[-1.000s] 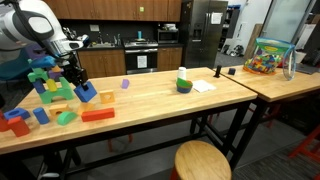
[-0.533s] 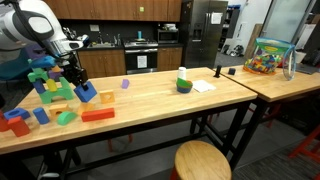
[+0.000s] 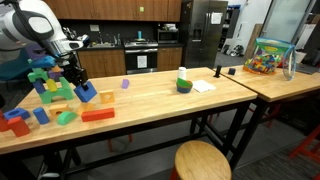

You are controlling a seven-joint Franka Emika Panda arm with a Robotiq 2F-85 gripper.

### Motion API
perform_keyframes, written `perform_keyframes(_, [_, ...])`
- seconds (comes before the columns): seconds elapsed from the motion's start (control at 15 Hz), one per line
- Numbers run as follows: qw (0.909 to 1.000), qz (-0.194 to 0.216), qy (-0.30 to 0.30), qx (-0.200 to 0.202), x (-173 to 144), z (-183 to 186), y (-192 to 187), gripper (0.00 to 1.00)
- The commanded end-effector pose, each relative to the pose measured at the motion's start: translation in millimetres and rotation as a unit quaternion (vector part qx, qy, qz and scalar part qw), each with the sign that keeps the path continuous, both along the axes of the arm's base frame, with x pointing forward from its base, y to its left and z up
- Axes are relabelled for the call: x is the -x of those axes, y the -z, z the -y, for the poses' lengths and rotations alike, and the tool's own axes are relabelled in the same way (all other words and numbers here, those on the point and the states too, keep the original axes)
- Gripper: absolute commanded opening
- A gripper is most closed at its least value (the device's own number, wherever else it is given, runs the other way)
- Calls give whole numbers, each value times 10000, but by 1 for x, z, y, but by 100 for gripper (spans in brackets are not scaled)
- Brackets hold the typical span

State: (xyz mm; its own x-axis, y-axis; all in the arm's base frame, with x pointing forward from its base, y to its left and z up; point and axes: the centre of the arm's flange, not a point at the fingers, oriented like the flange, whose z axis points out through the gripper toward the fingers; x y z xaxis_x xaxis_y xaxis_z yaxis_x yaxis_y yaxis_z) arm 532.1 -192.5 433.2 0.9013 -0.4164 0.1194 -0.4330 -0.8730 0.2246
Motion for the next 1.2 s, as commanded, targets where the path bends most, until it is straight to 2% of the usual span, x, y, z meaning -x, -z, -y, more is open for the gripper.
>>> perform_keyframes(0.0, [10000, 0, 0, 0, 0, 0, 0, 41])
perform_keyframes(1.0, [10000, 0, 0, 0, 0, 0, 0, 41])
perform_keyframes(1.07, [10000, 0, 0, 0, 0, 0, 0, 16])
perform_keyframes(1.13, [10000, -18, -97, 3, 2, -1, 2, 16])
